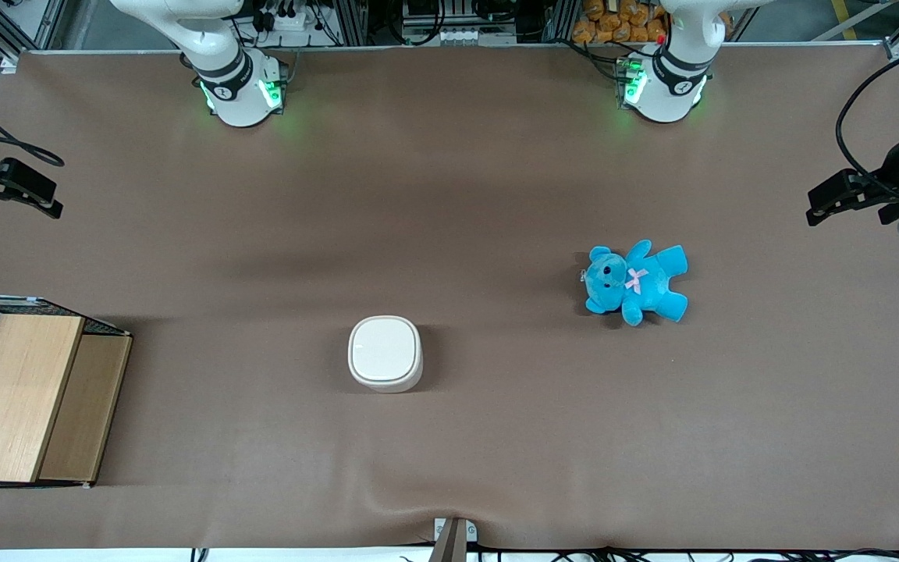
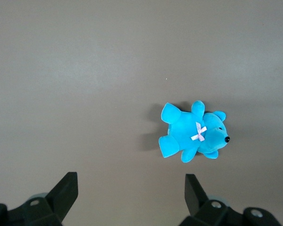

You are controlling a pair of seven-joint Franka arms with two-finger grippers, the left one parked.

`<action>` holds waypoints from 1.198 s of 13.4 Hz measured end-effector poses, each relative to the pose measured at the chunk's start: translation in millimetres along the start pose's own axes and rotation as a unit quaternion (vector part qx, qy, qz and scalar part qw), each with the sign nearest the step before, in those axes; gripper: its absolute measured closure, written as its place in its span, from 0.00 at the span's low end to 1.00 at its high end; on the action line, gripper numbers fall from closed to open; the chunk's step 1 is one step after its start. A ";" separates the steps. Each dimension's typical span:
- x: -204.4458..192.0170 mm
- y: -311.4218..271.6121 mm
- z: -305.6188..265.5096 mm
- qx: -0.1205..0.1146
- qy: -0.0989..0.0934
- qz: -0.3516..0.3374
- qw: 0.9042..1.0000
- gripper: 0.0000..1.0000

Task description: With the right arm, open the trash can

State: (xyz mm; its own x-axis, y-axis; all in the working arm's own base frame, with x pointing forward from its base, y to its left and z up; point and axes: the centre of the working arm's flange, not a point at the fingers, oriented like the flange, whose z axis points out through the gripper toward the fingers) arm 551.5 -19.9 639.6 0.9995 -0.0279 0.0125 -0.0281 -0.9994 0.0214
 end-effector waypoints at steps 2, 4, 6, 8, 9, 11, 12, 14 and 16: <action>0.0 0.5 0.1 0.000 0.000 0.000 1.000 0.00; 0.2 0.5 0.4 0.000 0.000 0.000 1.000 0.00; 1.2 0.5 2.0 0.000 -0.002 0.000 1.000 0.00; 4.1 0.3 7.2 0.000 -0.006 0.000 1.000 0.00; 5.5 0.2 10.1 0.000 -0.008 0.000 1.000 0.00; 6.5 -1.0 14.8 0.000 -0.016 -0.006 1.000 0.00; 6.6 -2.9 16.3 0.001 -0.019 -0.014 1.000 0.00; 4.5 -8.5 19.1 0.001 -0.031 -0.030 0.999 0.00; 5.5 -13.3 23.6 0.004 -0.037 -0.035 0.999 0.00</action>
State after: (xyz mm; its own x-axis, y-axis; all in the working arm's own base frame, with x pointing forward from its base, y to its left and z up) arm 557.6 -7.4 615.8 0.9972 0.0402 -0.0636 0.0409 -0.9991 0.0111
